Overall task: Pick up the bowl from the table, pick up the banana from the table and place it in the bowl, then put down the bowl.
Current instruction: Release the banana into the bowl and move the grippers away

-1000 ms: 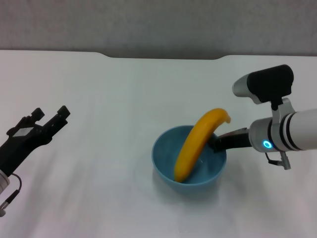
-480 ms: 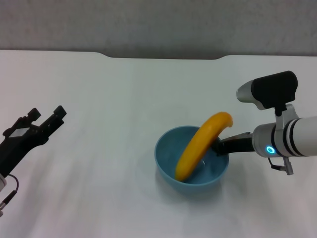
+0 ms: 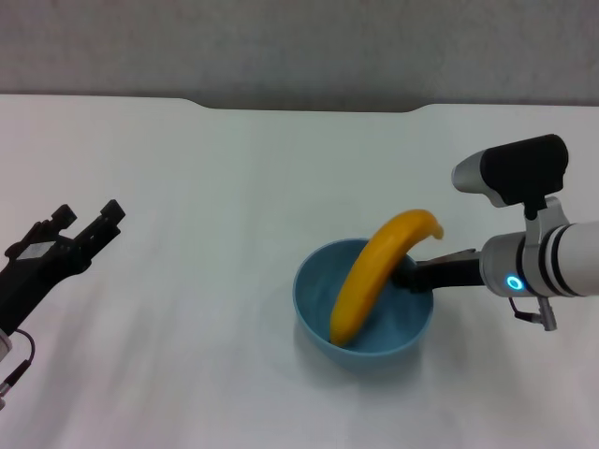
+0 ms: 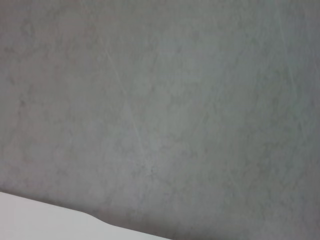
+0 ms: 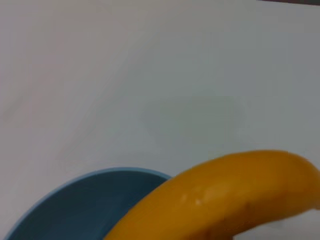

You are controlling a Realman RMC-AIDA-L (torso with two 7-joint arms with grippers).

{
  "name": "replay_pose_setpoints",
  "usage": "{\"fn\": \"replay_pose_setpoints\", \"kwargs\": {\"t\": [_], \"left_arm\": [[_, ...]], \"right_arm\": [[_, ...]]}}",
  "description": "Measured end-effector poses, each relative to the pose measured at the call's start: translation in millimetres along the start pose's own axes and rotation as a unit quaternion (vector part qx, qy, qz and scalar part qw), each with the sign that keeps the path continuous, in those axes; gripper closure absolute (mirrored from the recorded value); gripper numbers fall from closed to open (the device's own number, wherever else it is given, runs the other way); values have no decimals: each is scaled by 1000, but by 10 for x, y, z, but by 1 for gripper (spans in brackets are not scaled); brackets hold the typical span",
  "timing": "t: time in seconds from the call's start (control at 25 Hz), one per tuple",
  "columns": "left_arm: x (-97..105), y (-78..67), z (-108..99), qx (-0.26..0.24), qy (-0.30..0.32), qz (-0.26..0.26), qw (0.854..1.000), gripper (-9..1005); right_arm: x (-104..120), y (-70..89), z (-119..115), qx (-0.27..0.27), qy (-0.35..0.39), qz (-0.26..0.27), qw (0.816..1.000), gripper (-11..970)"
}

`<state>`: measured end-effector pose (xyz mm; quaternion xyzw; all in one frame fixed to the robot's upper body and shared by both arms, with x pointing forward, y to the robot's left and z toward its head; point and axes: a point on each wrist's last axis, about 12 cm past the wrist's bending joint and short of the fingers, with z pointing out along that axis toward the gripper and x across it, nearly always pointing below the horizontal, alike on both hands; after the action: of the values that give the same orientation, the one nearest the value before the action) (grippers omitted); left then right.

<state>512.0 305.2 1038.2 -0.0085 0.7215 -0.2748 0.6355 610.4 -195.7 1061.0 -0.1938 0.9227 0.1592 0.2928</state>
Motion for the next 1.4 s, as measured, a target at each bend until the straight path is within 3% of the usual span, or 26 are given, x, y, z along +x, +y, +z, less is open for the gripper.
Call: {"fn": "replay_pose_setpoints", "kwargs": {"t": [0.4,0.96,1.4], "left_arm": [[10,12,-29,-3,0,-1,1000,110],[-1,24,-57,-5,-5,-2,1000,111],[1,30,-69,-6,-6,-3,1000,112]], "right_arm": [[-32,91,-82,-17,-19,-4,1000,374],[-75,217,-228,-45,-26,-8,999,324],[-27,173,-238,-42,-19,0,999,323]]}}
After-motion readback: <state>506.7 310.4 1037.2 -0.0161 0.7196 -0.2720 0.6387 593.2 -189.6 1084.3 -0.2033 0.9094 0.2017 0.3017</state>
